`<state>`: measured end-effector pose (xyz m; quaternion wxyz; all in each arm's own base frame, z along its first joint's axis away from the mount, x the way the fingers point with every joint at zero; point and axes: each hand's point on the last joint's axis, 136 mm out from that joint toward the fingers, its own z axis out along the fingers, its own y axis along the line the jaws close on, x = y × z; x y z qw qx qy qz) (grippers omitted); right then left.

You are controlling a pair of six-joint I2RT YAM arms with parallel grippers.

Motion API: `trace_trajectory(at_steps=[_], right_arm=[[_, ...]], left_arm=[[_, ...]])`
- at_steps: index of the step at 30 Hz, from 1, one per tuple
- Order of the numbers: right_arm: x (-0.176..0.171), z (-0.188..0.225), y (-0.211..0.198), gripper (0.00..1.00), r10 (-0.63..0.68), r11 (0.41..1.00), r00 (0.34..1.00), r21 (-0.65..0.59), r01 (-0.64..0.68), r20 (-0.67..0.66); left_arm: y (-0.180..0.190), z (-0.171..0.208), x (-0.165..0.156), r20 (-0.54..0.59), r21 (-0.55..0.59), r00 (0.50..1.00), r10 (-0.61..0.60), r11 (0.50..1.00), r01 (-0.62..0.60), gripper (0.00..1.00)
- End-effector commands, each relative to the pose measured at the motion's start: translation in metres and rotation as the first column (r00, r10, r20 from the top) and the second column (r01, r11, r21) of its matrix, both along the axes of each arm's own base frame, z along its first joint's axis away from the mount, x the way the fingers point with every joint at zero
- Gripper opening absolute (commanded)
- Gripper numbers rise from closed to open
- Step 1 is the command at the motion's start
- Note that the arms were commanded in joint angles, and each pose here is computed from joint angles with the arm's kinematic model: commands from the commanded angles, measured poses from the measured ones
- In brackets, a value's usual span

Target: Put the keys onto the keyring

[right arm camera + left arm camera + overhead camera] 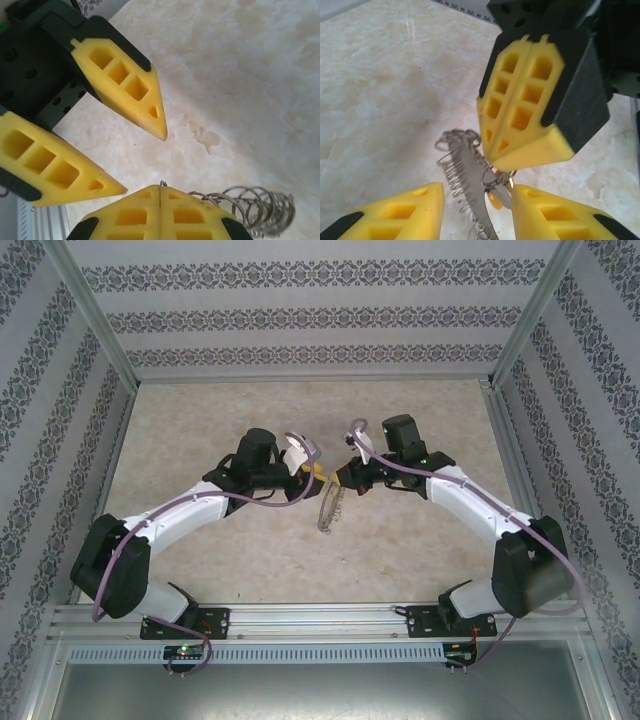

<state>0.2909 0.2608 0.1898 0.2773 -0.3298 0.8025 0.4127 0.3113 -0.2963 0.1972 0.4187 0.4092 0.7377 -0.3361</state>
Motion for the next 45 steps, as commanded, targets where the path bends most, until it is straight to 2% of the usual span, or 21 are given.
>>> trace_trajectory(at_steps=[1, 12, 23, 35, 39, 45], right_arm=[[-0.011, 0.004, 0.002, 0.00, 0.114, 0.994, 0.993, -0.002, -0.114, -0.036], [-0.010, 0.001, 0.007, 0.00, 0.205, 0.978, 0.975, -0.029, -0.208, -0.083], [-0.004, 0.007, 0.006, 0.00, 0.201, 0.979, 0.978, -0.025, -0.202, -0.054], [0.000, 0.009, 0.006, 0.00, 0.192, 0.981, 0.981, -0.014, -0.192, -0.035], [0.002, 0.009, 0.006, 0.00, 0.186, 0.982, 0.982, -0.011, -0.186, -0.033], [0.005, 0.010, 0.007, 0.00, 0.179, 0.984, 0.983, -0.010, -0.180, -0.024]], left_arm=[[-0.001, 0.000, -0.004, -0.018, 0.009, 0.997, -0.072, 0.997, 0.072, 0.40], [-0.002, -0.012, 0.000, -0.076, -0.046, 0.985, -0.156, 0.987, 0.153, 0.39], [-0.013, -0.008, -0.006, -0.165, -0.108, 0.937, -0.309, 0.950, 0.294, 0.38], [-0.019, -0.007, -0.014, -0.193, -0.164, 0.912, -0.361, 0.929, 0.333, 0.37], [-0.021, -0.008, -0.015, -0.198, -0.167, 0.907, -0.372, 0.925, 0.343, 0.33], [-0.027, -0.009, -0.016, -0.207, -0.185, 0.893, -0.400, 0.912, 0.366, 0.23]])
